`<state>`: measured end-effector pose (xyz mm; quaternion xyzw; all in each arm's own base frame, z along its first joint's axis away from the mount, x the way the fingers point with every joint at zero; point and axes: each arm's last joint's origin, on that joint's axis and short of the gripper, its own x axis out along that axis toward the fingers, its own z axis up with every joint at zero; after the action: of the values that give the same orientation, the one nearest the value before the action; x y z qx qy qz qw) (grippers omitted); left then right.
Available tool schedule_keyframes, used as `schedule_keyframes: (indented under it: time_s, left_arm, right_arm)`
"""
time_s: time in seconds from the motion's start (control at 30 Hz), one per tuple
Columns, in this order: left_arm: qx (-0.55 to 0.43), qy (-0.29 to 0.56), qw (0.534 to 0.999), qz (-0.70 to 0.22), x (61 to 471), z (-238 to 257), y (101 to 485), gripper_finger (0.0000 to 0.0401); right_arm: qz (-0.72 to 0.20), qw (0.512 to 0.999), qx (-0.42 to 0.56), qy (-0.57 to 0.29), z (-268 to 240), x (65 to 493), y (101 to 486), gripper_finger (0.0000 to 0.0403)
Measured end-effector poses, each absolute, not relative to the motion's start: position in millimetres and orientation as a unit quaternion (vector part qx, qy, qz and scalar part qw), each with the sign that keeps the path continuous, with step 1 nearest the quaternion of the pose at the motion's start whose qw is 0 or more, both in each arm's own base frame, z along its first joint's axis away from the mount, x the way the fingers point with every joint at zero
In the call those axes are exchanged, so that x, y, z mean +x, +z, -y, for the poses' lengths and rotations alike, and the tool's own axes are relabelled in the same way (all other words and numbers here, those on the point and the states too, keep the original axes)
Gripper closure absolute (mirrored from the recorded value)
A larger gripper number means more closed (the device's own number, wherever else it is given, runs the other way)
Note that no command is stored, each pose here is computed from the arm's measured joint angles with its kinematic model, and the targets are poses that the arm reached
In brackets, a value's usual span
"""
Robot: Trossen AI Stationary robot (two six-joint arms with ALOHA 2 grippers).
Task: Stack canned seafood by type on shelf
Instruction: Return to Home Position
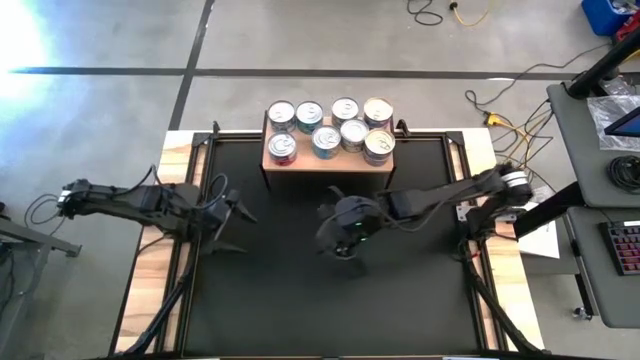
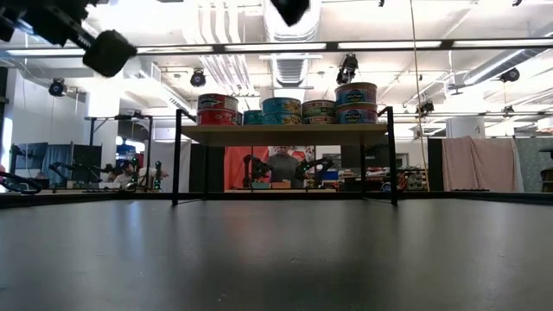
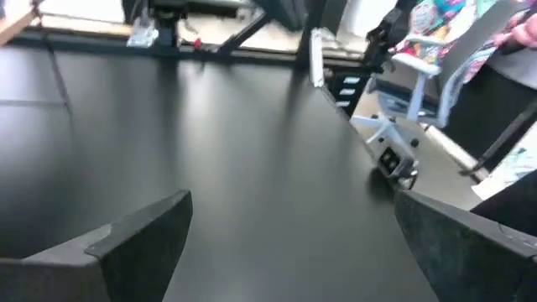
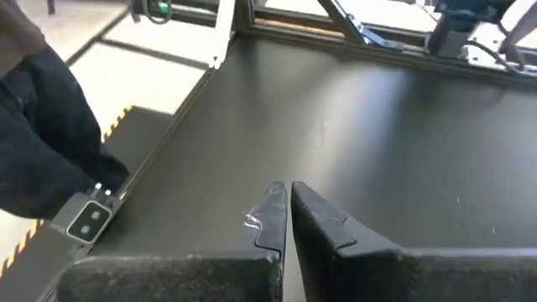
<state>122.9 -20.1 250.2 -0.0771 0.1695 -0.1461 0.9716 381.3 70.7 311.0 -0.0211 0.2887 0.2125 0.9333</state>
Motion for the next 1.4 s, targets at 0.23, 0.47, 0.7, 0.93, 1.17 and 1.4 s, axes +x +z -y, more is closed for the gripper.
schedule_keyframes:
  time_s: [0.23, 0.47, 0.7, 0.93, 1.17, 1.4]
  left_arm:
    - [-0.039, -0.158, 0.978, -0.128, 113.7, 20.5, 237.9, 0.0001]
    - [-0.006, -0.187, 0.982, -0.036, 99.2, 20.2, 234.4, 0.0001]
    - [0.035, -0.180, 0.983, 0.008, 85.4, 18.0, 222.1, 0.0001]
    - [0.041, -0.135, 0.989, 0.031, 81.4, 14.9, 211.1, 0.0001]
    - [0.023, -0.152, 0.988, 0.029, 91.1, 17.1, 184.6, 0.0001]
    - [0.025, -0.152, 0.987, 0.053, 95.0, 17.7, 176.8, 0.0001]
  right_arm:
    - [-0.215, 0.955, -0.012, 0.204, -53.4, 310.1, 287.9, 0.0390]
    - [-0.191, 0.961, 0.022, 0.198, -41.2, 225.1, 266.0, 0.0390]
    - [-0.037, 0.978, 0.000, 0.204, -32.5, 164.7, 232.8, 0.0390]
    - [0.036, 0.977, 0.078, 0.197, -25.7, 124.2, 207.4, 0.0390]
    - [0.103, 0.968, 0.097, 0.206, -22.2, 100.1, 192.5, 0.0390]
    - [0.104, 0.969, 0.065, 0.215, -21.6, 91.1, 189.3, 0.0390]
